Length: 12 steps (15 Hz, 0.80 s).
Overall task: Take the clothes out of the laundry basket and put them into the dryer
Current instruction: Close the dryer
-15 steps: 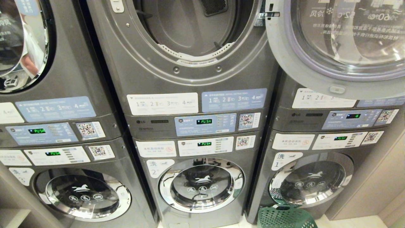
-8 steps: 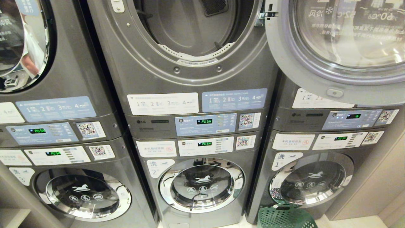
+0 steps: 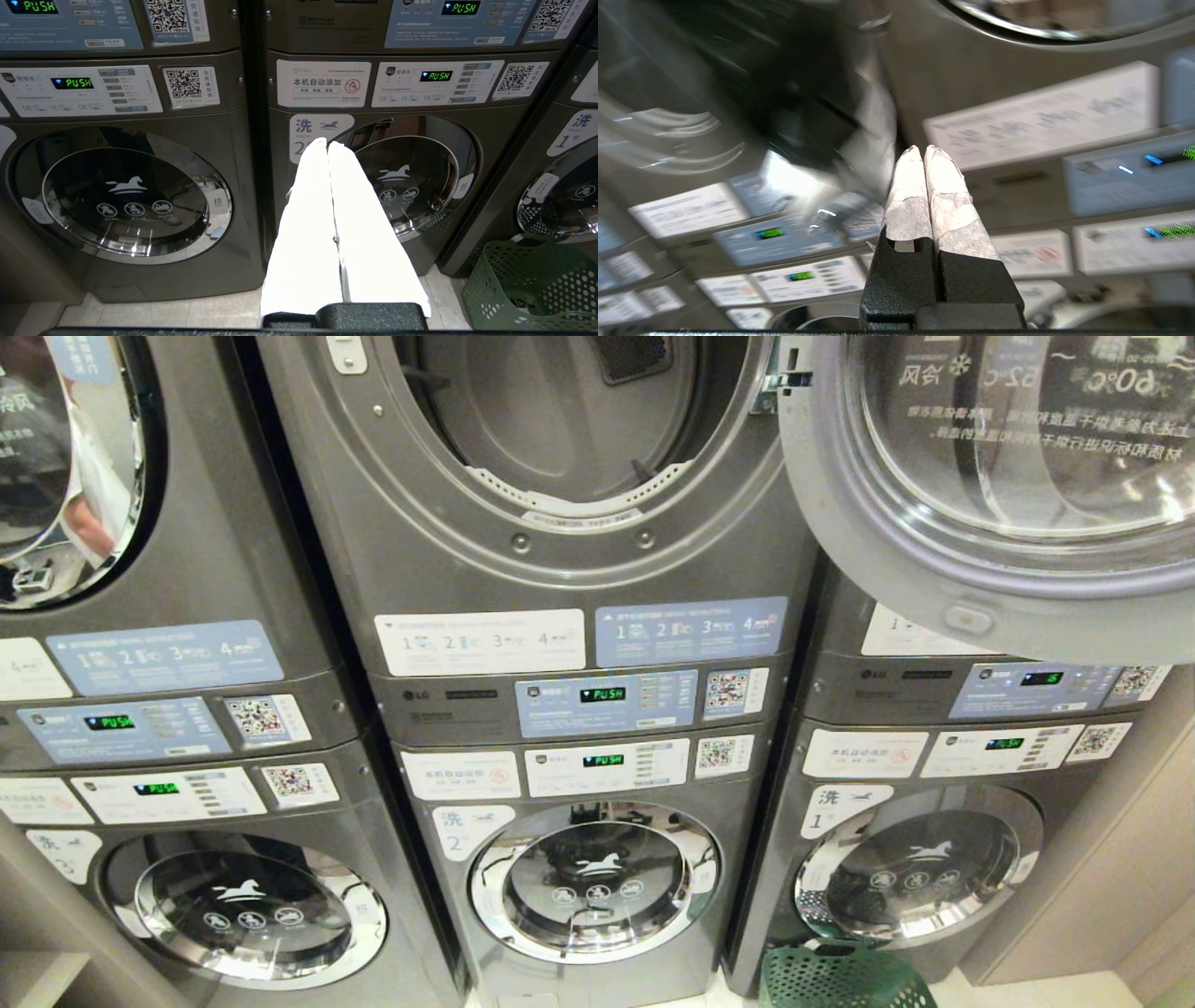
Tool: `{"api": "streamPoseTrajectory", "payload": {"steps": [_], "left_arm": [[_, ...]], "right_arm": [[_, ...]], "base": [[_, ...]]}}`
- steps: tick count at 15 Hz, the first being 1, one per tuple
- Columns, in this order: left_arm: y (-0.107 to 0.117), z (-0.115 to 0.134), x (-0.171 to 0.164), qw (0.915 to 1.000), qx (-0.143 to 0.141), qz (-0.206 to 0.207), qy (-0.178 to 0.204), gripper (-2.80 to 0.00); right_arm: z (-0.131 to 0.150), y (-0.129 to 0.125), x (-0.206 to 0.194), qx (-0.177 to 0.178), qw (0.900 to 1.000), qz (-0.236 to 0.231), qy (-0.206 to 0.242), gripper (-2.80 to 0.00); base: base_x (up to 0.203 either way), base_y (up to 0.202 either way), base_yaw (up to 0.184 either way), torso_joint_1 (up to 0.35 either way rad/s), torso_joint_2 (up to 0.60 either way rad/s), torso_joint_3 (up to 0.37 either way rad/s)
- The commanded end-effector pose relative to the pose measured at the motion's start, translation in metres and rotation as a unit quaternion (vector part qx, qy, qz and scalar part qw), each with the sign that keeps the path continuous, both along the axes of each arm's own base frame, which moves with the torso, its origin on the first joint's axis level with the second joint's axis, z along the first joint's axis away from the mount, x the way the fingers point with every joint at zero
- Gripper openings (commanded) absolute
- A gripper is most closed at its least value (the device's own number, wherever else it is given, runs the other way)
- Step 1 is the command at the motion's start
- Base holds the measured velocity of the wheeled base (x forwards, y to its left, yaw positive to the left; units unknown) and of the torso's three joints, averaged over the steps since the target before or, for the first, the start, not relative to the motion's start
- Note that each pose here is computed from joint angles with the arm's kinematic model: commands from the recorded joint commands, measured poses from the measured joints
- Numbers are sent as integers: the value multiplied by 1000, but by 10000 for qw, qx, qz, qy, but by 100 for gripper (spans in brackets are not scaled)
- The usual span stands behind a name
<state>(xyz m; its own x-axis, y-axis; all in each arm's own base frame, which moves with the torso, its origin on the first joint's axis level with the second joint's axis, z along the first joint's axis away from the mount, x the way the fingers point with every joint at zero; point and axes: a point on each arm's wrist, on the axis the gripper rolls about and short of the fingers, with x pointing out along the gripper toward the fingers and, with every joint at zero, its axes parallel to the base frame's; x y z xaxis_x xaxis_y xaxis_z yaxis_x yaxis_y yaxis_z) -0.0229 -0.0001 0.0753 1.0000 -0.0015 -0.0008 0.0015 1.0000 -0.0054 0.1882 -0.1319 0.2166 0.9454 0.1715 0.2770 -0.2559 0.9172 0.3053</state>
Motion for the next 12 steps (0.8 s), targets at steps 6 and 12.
{"api": "streamPoseTrajectory", "payload": {"steps": [6, 12], "left_arm": [[0, 0, 0, 10000, -4, 7, 4, -280], [0, 0, 0, 10000, -4, 7, 4, -280]], "right_arm": [[16, 45, -40, -300, 9983, 310, -401, -280], [18, 108, -80, -502, 9817, 1607, -887, -280]], "base": [[0, 0, 0, 0, 0, 0], [0, 0, 0, 0, 0, 0]]}}
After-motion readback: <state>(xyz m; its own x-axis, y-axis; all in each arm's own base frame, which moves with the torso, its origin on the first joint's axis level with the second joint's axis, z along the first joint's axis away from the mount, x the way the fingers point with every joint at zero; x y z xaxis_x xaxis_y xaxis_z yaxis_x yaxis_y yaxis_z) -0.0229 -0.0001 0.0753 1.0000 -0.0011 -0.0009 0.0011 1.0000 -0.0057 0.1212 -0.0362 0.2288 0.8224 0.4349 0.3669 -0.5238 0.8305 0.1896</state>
